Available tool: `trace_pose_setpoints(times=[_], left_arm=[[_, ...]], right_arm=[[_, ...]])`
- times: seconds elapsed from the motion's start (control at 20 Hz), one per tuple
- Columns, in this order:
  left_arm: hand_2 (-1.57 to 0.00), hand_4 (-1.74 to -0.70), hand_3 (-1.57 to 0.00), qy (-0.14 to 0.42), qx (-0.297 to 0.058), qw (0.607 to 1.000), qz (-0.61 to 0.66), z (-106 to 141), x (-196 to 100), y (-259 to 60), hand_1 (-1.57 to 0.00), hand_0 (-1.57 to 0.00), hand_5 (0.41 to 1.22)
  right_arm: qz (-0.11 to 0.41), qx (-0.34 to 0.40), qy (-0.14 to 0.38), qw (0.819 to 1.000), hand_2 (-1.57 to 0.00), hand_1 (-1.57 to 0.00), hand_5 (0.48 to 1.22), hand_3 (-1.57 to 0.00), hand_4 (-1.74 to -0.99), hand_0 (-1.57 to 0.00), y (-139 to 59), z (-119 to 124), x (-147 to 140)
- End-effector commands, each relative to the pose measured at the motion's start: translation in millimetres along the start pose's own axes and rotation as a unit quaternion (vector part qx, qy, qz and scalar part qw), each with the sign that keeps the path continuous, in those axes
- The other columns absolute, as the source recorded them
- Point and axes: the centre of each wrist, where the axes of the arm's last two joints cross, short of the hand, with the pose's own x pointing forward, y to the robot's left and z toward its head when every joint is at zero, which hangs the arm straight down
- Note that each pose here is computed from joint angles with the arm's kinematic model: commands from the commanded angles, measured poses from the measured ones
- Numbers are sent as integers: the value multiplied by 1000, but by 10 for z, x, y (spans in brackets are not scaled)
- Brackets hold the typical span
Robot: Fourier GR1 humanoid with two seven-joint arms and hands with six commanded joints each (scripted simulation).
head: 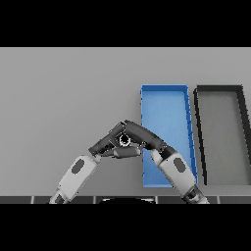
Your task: Pick up the blue pipe and place it into the blue bin.
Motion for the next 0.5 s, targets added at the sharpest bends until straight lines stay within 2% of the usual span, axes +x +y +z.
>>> trace_pose_setpoints(times=[0.0, 0.1, 0.15, 0.2, 0.3, 0.35, 0.45], left_arm=[[-1571, -1729, -1532, 5, -2, 1000, 1, 12, 3, 7, -1568, -1571, 1221], [-1571, -1729, -1546, 10, -1, 1000, -3, 22, 22, 24, -1569, -1571, 1221], [-1571, -1724, -1442, 4, -4, 1000, -2, 7, 24, 22, -1569, -1571, 1221], [-1458, -1656, -1468, 2, -3, 1000, -8, 14, 36, -12, -1513, -1569, 1221], [-950, -1426, -963, 9, -10, 999, -36, 34, 30, 5, -991, -1045, 1221], [-760, -1320, -770, 12, -17, 999, -38, 37, 42, 53, -793, -836, 1221], [-486, -1144, -492, 2, -32, 998, -56, 65, -6, 36, -507, -535, 1221]], right_arm=[[-3, 3, -4, 1000, -1497, -1496, 1123, -1478, -1455, -1496, 40, 9, -14], [-26, -3, -15, 1000, -1524, -1523, 1158, -1512, -1470, -1523, 12, 10, -37], [-30, -4, -22, 999, -1533, -1533, 1171, -1523, -1475, -1532, 17, 16, -39], [-29, -9, -24, 999, -1541, -1540, 1181, -1533, -1478, -1540, 19, 13, -29], [-20, -8, -12, 1000, -1552, -1551, 1195, -1547, -1483, -1551, 32, -14, -4], [-19, -11, -17, 1000, -1555, -1555, 1201, -1552, -1484, -1555, 52, -11, 7], [-21, -14, -6, 1000, -1561, -1561, 1208, -1559, -1486, -1561, 49, -10, 10]])
